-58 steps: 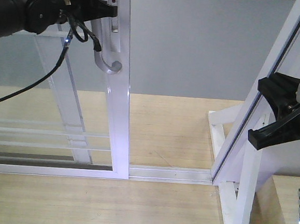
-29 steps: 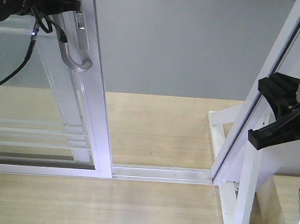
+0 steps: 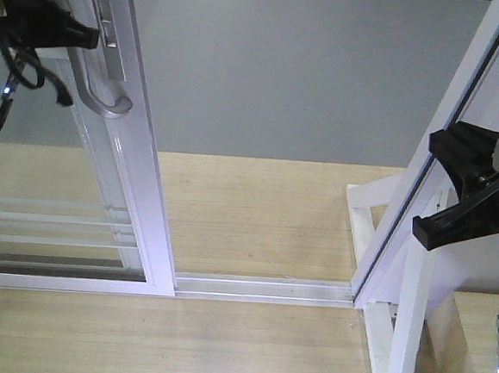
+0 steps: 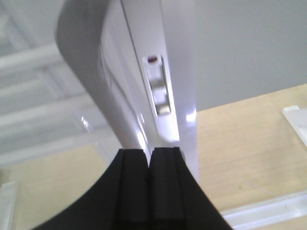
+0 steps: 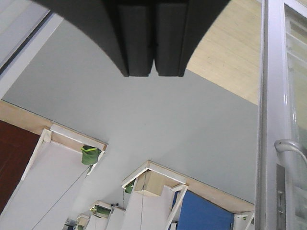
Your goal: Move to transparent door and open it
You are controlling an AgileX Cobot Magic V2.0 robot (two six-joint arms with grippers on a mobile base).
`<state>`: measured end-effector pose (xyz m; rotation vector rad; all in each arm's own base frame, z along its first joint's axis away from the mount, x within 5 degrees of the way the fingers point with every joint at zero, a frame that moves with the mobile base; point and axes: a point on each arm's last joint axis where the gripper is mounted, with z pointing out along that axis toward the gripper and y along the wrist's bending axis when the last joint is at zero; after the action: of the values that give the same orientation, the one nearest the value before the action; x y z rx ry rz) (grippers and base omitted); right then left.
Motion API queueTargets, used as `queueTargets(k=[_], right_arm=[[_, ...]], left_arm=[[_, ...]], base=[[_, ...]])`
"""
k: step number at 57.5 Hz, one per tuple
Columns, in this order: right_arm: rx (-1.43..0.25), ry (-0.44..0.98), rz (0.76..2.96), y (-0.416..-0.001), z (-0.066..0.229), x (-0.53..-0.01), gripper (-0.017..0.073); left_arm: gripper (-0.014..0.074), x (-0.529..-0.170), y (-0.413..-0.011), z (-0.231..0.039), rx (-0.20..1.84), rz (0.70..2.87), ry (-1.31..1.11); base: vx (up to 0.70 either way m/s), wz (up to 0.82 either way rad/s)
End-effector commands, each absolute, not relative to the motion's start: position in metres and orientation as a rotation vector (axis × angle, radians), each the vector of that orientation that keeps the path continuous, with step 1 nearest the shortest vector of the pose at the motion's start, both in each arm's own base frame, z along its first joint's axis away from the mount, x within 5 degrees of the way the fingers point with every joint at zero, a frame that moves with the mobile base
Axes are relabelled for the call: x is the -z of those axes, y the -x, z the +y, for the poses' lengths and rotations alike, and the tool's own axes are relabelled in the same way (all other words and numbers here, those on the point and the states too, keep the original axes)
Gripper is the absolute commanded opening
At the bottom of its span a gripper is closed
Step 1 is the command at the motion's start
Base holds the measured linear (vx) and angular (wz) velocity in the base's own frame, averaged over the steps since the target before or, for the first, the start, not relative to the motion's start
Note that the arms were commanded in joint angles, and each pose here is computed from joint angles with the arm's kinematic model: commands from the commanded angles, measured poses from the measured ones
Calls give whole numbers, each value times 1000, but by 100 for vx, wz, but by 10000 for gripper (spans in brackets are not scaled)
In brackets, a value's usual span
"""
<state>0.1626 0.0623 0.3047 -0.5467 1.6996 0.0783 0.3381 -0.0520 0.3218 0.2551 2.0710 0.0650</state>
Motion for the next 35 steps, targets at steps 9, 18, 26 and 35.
queueTargets(k=[9, 18, 26, 35], right_arm=[[-79, 514, 1596, -153, 58, -327, -4], [-103, 475, 1598, -133, 50, -334, -4], [-147, 434, 1616, -111, 42, -338, -4], [-128, 455, 1626, -89, 33, -332, -4]], left_arm=[[0, -342, -262, -50, 2, 1877, -291], [0, -336, -206, -48, 40, 1824, -320], [0, -323, -156, -41, 135, 1800, -258], [0, -304, -114, -29, 187, 1786, -198]], base=[[0, 0], [0, 0], [0, 0], [0, 0]])
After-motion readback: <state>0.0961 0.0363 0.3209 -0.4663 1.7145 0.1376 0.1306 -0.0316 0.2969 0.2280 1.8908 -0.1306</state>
